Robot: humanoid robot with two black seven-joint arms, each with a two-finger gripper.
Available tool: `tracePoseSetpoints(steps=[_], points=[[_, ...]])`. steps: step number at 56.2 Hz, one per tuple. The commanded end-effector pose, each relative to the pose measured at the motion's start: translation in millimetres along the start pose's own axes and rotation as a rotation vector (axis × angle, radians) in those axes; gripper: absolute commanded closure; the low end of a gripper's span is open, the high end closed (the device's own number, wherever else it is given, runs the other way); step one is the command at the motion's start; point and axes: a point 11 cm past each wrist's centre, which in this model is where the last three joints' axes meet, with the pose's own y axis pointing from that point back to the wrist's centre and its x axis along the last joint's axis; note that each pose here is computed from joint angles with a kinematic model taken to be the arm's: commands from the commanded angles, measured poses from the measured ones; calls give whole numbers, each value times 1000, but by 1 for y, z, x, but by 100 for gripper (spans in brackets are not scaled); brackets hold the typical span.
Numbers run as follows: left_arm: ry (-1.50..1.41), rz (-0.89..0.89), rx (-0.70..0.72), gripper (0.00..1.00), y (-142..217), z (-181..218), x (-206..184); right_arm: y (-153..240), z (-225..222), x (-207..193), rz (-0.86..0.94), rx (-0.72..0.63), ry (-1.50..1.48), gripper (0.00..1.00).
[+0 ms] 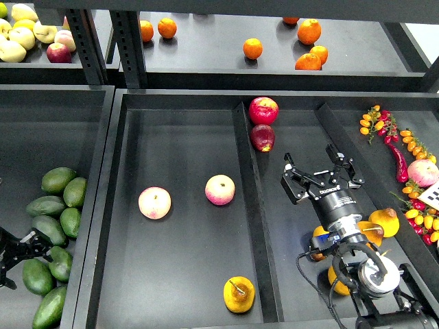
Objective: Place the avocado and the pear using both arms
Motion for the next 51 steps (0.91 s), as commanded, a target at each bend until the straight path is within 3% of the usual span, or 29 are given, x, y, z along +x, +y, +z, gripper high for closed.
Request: tracePoseSetpoints(steps=[1, 15, 38, 46, 51], points=[[17, 16, -45, 4, 19, 1, 8, 1, 2, 5, 14, -7, 1, 0], [48, 86, -104, 2, 57, 3, 33, 0, 9, 8, 21, -27, 1, 0], [74, 126, -267, 2, 93, 40, 47, 0, 13, 8, 23, -39, 4, 0], [139, 118, -372, 2, 112, 52, 53, 0, 13, 8, 24, -39, 4, 0], [239, 45, -519, 2, 129, 73, 50, 1, 14, 10, 31, -43, 5, 0]])
